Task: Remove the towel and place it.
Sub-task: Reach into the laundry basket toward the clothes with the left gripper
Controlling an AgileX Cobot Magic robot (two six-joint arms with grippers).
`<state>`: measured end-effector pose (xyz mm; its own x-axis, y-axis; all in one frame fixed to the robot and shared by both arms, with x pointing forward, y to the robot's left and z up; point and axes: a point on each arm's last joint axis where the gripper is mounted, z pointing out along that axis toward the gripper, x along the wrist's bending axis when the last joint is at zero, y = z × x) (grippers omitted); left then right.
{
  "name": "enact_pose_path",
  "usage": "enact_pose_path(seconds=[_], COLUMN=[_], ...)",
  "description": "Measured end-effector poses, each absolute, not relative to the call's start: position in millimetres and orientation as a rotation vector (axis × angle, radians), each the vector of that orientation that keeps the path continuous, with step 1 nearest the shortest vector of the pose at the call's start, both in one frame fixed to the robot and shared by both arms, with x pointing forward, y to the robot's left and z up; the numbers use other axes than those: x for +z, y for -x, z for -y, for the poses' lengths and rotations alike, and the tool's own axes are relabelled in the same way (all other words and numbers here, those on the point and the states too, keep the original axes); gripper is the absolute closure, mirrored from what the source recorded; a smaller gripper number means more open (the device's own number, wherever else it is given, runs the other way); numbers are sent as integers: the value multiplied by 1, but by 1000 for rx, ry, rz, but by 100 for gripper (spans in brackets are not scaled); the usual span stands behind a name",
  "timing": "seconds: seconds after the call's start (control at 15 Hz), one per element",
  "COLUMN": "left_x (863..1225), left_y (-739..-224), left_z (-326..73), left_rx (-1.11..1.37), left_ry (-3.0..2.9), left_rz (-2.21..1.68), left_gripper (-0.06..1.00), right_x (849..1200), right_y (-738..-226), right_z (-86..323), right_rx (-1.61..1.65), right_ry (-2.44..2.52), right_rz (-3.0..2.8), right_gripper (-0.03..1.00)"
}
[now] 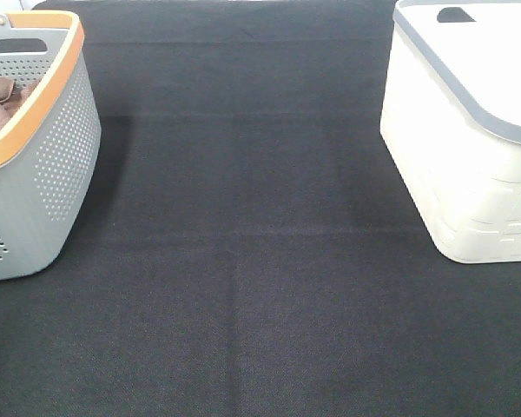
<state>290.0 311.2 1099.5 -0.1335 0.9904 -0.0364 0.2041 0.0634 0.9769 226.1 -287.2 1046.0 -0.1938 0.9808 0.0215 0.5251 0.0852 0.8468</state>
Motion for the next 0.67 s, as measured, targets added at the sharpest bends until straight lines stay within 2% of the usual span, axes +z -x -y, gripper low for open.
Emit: enact_pose_path(seconds=[0.2,0.27,0.47,0.67], left_x=[1105,1105,1119,1110], left_y=[-343,-343,-412,-479], left_z=[-313,-313,-316,-320], left_rx=[1006,1006,898,724], left_ry=[-1316,-1316,-1394,-1557], left_rz=[-1669,-1669,-1813,-2058], left_gripper=[37,37,37,37], right_x=[1046,1046,1046,1046], right_y=[-226,-226,-226,-226], right_z=[287,287,287,287], right_rx=[1008,1008,1008,1008], right_ry=[-1485,-1485,-1485,-1485], right_rz=[-1786,-1786,-1786,-1786], right_gripper=[38,38,38,38])
